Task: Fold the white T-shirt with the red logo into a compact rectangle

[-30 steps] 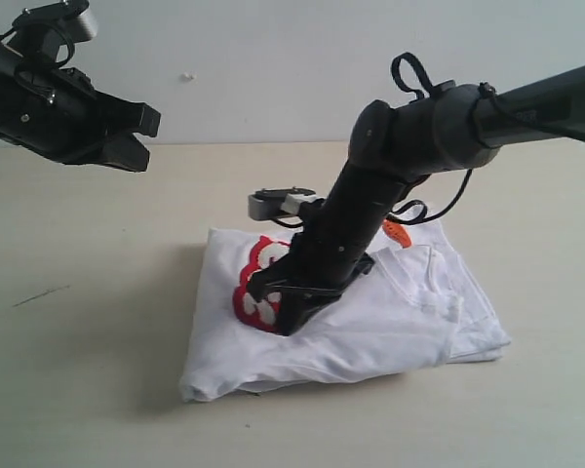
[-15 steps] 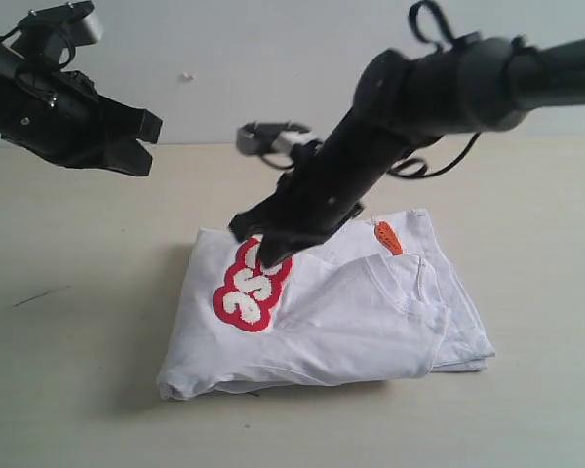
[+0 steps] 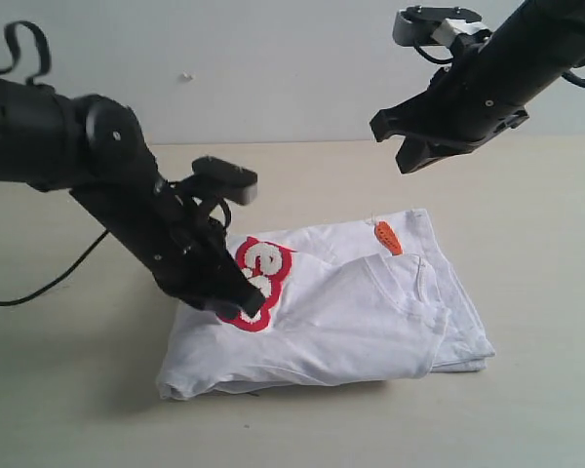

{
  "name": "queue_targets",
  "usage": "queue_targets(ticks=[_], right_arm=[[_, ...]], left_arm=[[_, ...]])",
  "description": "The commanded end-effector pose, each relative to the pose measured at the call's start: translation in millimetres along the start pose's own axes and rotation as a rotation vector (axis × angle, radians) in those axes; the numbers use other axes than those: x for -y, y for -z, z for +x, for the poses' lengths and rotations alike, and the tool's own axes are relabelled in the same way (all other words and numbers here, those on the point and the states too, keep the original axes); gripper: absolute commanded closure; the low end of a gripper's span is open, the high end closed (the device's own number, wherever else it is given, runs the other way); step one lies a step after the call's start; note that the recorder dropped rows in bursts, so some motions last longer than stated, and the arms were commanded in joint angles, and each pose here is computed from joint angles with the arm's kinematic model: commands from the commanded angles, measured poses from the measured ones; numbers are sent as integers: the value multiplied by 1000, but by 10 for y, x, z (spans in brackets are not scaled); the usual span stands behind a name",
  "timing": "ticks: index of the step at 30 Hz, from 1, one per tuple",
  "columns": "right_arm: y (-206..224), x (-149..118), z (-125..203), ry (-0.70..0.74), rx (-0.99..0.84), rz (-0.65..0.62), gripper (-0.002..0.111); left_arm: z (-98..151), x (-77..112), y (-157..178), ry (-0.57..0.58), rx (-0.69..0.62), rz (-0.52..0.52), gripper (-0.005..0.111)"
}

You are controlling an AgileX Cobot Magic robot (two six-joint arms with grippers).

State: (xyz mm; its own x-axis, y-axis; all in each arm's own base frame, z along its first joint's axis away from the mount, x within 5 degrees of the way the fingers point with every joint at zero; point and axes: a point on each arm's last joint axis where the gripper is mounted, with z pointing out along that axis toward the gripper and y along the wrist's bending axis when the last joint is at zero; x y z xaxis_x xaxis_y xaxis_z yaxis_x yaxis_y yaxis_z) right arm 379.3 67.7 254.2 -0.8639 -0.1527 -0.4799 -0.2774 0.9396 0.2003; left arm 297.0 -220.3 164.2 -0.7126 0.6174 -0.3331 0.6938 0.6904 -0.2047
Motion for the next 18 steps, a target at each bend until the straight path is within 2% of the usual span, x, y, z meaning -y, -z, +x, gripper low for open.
queue_targets(ticks=[1, 7, 14, 16, 18], right_arm=[[25, -3, 12, -2, 4, 1, 108], [25, -4, 13, 3, 2, 1, 108], [25, -7, 24, 3, -9, -3, 108], [5, -20, 31, -11, -18, -23, 108], [-59, -24, 54, 0, -43, -47, 101]], left_arm=[[129, -151, -301, 20, -121, -79, 107], [296, -358, -431, 7, -273, -166, 107], [402, -669, -287, 145, -311, -190, 107], [398, -692, -240, 177, -296, -179, 107], [365, -659, -174, 186, -268, -164, 107]])
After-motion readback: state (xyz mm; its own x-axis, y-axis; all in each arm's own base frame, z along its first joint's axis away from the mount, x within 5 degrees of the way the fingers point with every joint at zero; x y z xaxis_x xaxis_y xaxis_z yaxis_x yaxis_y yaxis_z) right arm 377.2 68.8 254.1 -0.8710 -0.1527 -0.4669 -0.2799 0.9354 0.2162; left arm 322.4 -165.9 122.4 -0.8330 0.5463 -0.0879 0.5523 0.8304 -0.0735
